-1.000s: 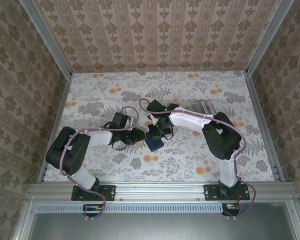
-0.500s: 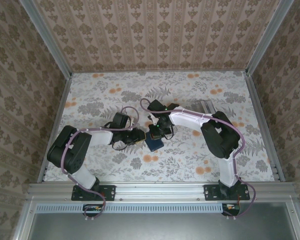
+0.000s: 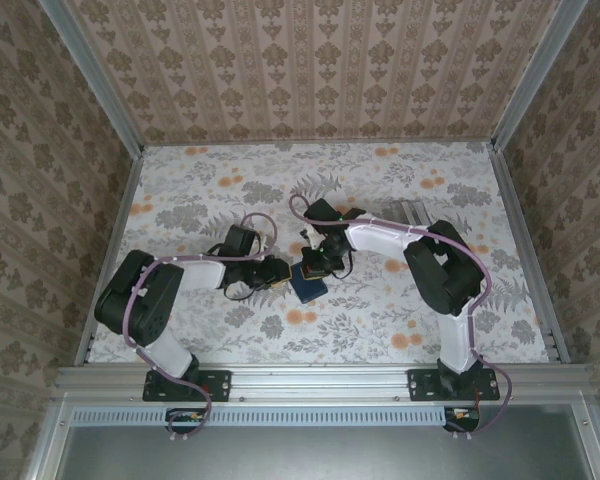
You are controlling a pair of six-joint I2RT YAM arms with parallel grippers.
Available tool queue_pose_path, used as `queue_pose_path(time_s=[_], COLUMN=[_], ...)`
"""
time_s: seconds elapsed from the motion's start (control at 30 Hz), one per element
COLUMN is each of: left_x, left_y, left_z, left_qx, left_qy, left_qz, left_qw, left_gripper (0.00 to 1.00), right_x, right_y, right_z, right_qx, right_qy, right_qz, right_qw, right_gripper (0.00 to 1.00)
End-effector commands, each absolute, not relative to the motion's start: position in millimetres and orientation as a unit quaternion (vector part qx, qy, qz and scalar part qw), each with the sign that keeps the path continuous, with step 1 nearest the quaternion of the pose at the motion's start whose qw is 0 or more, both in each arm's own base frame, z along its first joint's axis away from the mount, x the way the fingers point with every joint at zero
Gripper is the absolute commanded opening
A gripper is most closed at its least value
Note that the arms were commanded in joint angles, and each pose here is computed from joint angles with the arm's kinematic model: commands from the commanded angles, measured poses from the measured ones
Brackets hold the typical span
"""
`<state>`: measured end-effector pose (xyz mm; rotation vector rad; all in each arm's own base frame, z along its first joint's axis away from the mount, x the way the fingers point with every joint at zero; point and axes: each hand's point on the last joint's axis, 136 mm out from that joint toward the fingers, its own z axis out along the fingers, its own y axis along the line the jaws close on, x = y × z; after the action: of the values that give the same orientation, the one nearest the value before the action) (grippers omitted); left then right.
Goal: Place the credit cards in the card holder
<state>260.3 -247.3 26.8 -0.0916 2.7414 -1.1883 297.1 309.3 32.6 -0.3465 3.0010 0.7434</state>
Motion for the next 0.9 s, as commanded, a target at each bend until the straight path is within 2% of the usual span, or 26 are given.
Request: queue_pose_path(time_s=[0.0,0.07,0.2,0.3,0.37,0.4,0.47,0.6,0.67,0.73,0.87], left_x=[268.3,283.6,305.2,319.4,327.7,331.0,337.3,339.6,337.0,333.3,327.9], left_y=[-243.5,-233.2,-225.3,-220.7,-214.3,-209.6,-196.0,-163.7,-149.9,-134.6,-86.7], left_z=[39.0,52.3,77.7,99.2,114.2,119.8,136.2,168.2,181.2,189.4,195.9], left_qx=[-0.025,-0.029,-0.029,-0.03,-0.025,-0.022,-0.012,0.001,0.003,0.005,-0.016], left_qy=[0.905,0.901,0.892,0.88,0.876,0.877,0.882,0.881,0.872,0.865,0.851], left_qz=[-0.412,-0.413,-0.417,-0.422,-0.416,-0.408,-0.372,-0.277,-0.237,-0.193,-0.063], left_qw=[0.102,0.133,0.175,0.216,0.242,0.254,0.29,0.383,0.428,0.463,0.522], left_gripper=[0.29,0.32,0.37,0.43,0.48,0.52,0.71,1.0,1.0,1.0,1.0], right_x=[297.2,320.3,355.2,371.4,373.7,373.1,365.7,344.2,336.0,332.9,330.2], right_y=[283.9,295.3,300.7,276.1,253.9,242.1,207.5,131.3,94.5,81.2,57.3], right_z=[11.5,48.0,121.8,173.1,207.1,220.2,254.9,282.0,275.6,259.5,223.7], right_qx=[-0.086,-0.083,-0.062,-0.034,-0.024,-0.018,0.006,0.083,0.113,0.072,0.029], right_qy=[0.979,0.969,0.937,0.914,0.892,0.881,0.845,0.771,0.743,0.74,0.759], right_qz=[0.185,0.212,0.252,0.226,0.203,0.19,0.158,0.083,0.047,0.019,-0.049], right_qw=[0.022,0.093,0.233,0.335,0.404,0.433,0.51,0.626,0.659,0.668,0.649], right_gripper=[0.15,0.33,0.62,0.75,0.88,0.92,0.99,1.0,1.0,1.0,1.0])
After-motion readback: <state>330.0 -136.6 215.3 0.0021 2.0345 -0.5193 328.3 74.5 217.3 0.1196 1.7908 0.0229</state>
